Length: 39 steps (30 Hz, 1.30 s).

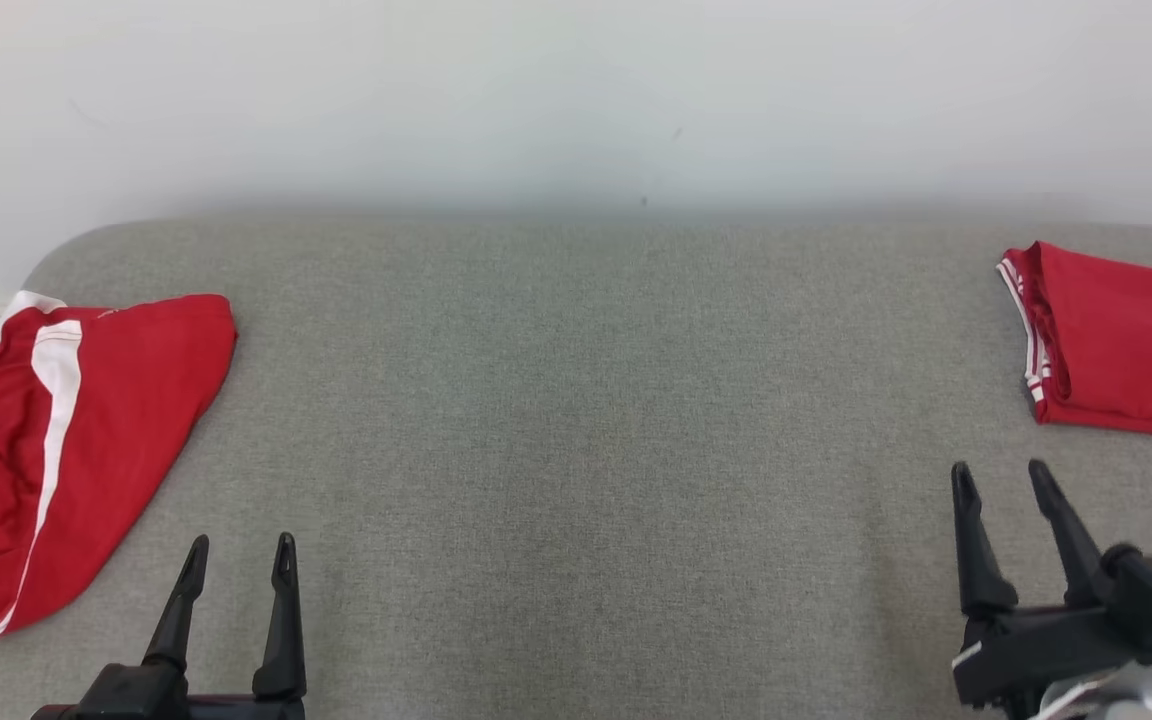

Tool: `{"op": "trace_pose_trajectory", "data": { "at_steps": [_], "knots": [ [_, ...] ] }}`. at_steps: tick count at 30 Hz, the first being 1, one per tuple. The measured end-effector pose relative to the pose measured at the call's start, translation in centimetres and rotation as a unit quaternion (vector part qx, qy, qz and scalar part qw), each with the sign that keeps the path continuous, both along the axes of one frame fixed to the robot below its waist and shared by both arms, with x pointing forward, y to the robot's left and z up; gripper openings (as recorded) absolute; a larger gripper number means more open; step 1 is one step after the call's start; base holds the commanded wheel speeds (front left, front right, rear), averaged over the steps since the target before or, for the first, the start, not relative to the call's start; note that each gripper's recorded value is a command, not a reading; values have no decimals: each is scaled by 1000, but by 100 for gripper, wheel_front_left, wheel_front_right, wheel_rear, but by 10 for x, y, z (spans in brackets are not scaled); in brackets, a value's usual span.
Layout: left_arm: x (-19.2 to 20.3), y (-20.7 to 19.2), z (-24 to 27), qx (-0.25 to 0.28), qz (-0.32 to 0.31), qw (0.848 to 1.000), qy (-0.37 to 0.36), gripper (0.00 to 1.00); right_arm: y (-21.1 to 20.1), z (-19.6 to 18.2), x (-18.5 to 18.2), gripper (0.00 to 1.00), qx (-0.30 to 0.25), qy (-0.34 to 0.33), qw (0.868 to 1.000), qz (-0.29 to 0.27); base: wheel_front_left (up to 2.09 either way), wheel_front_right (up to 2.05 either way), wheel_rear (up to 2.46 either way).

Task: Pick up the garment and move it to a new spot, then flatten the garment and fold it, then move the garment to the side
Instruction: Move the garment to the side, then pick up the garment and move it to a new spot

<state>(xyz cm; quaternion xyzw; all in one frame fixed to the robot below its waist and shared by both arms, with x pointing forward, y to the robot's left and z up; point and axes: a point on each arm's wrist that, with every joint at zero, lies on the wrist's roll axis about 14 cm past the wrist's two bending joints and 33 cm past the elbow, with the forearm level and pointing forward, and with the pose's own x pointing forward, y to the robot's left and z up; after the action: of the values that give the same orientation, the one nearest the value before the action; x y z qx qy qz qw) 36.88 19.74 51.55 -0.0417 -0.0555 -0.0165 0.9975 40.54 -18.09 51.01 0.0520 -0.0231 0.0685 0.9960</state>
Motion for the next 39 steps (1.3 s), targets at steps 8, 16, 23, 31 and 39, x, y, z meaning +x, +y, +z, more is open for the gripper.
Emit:
{"op": "trace_pose_trajectory", "data": {
  "at_steps": [8,16,23,31,39],
  "knots": [
    [-8,-2,-4,-2,-4,1000,5,100,1,-2,-26,100,5,5,1000,-11,0,0,0],
    [-7,-11,-4,1,-21,1000,7,100,-3,-4,-38,100,15,12,999,-26,0,0,0],
    [-6,-13,-8,3,-28,1000,13,100,-3,-8,-42,100,20,17,999,-31,0,0,0],
    [-5,-14,-11,5,-32,999,18,100,-2,-13,-43,100,22,24,999,-33,0,0,0],
    [-7,-1,-12,7,-14,1000,20,100,9,-17,-39,100,22,30,999,-18,0,0,0]
  ]
}}
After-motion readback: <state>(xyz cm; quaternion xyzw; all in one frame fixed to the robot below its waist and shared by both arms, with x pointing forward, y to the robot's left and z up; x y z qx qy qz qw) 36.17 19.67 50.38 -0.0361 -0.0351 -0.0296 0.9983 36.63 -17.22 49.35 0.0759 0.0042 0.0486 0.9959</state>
